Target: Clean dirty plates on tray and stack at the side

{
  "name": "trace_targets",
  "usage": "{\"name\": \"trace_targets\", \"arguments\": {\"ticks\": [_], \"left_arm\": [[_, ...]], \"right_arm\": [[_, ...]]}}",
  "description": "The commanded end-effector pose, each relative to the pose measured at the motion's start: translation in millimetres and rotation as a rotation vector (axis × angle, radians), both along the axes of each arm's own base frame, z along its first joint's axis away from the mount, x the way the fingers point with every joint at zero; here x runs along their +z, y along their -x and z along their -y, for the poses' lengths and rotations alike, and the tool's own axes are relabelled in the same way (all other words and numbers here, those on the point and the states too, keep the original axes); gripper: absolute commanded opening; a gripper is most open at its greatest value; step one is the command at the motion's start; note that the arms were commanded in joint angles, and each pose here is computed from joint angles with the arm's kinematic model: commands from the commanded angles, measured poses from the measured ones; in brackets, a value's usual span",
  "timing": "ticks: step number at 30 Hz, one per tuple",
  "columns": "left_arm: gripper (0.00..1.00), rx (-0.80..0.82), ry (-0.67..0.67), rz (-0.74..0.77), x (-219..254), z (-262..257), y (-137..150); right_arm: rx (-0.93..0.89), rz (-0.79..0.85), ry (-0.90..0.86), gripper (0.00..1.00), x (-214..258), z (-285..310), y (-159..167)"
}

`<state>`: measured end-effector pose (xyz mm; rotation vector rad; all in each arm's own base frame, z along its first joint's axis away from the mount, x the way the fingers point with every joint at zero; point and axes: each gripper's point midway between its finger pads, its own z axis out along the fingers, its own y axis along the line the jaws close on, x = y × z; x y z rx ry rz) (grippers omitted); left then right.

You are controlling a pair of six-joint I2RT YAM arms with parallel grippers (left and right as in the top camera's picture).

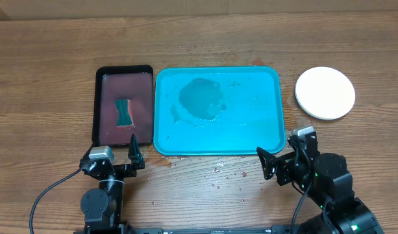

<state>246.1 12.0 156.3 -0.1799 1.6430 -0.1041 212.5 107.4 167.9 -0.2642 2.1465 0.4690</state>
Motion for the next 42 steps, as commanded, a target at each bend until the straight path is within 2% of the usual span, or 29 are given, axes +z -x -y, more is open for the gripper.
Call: {"name": "trace_targets", "arguments": {"ticks": [1,4,8,12,20,32,42], "left_arm": [[1.00,-0.011,-0.017,0.006,0.1,1.1,0.2],[1.00,-0.011,-0.017,0.005,0.0,1.1,0.2],[1.00,-0.011,-0.017,0.005,0.0,1.1,0.2],[1.00,-0.010,-0.017,0.005,0.0,1.1,0.2],[1.00,-0.011,-0.017,0.005,0.0,1.1,0.2],[1.00,-0.011,-0.017,0.005,0.0,1.1,0.2],[1.00,-0.011,-0.017,0.005,0.0,1.1,0.2]], "right_arm": [[0.002,-0.058,0.029,1.00,-13.2,2.9,8.4],[0.003,-0.143,0.064,1.00,-30.8,8.4,21.9],[-0.001,-0.176,0.076,1.00,-37.2,15.3,36.7],[-0.006,-0.153,0.067,1.00,-33.9,21.4,49.4],[-0.086,-0.071,0.016,1.00,-21.7,37.1,52.5],[-0.250,0.134,-0.023,1.00,-31.4,61.3,15.5],[-0.284,0.332,-0.063,1.00,-19.7,64.4,-15.3]]}}
